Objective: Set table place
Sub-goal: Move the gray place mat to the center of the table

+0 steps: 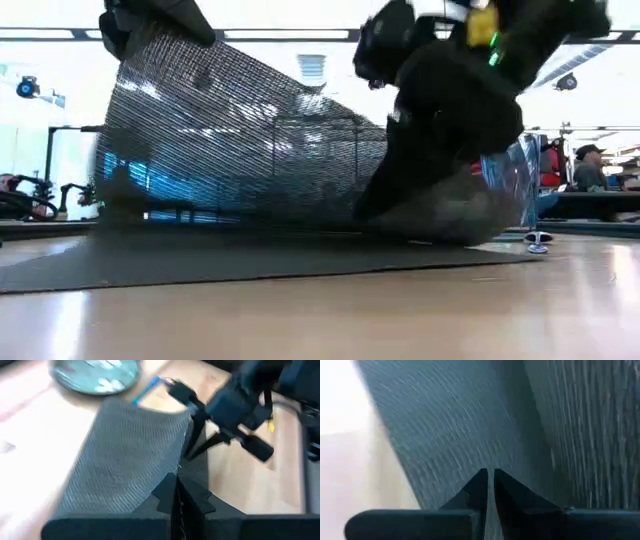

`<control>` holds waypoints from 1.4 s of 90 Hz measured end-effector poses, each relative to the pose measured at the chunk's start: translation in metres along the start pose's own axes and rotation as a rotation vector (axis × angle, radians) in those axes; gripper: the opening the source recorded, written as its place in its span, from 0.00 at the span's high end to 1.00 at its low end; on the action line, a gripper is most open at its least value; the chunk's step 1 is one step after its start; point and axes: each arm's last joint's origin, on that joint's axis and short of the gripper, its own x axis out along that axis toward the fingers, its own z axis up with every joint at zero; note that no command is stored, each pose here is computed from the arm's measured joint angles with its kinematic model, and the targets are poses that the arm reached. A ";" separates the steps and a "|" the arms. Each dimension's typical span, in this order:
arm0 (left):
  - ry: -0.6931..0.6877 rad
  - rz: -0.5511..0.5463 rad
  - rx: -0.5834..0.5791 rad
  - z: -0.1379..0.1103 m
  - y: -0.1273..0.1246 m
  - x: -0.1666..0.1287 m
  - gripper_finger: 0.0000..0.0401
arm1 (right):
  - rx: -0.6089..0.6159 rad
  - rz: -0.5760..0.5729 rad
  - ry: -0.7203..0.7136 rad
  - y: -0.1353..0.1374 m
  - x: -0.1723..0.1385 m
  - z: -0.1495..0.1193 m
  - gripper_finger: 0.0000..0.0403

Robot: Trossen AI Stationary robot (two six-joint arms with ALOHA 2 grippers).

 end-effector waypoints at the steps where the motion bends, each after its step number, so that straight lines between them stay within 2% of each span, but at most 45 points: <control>1: -0.002 0.006 0.000 0.000 0.001 -0.001 1.00 | 0.003 0.000 0.002 0.000 0.001 0.000 0.95; 15: -0.007 0.071 -0.004 -0.001 0.010 -0.005 1.00 | -0.001 0.043 0.039 0.009 0.007 -0.011 0.95; 37: -0.014 0.103 0.015 -0.003 0.011 -0.002 1.00 | -0.007 0.054 0.105 0.012 0.006 -0.018 0.95; 67: -0.009 0.072 -0.016 0.004 0.019 -0.015 1.00 | -0.254 0.110 0.395 0.019 -0.054 -0.042 0.95; 75: 0.024 0.061 -0.024 0.002 0.019 -0.016 1.00 | -0.282 0.116 0.468 0.020 -0.062 -0.050 0.95; 86: 0.062 0.051 -0.046 -0.001 0.019 -0.015 1.00 | -0.291 0.055 0.555 0.017 -0.070 -0.062 0.95; 95: 0.036 0.057 -0.043 -0.001 0.017 -0.014 1.00 | -0.242 0.034 0.478 0.020 -0.069 -0.058 0.95; 105: -0.038 0.084 -0.034 0.002 0.016 -0.013 1.00 | -0.160 0.053 0.228 0.029 -0.064 -0.034 0.95; 116: -0.069 0.081 -0.035 0.004 0.014 -0.012 1.00 | -0.023 0.014 -0.070 0.033 -0.051 -0.011 0.95; 126: -0.089 0.091 -0.033 0.005 0.013 -0.012 1.00 | 0.095 -0.048 -0.202 0.027 -0.034 0.002 0.95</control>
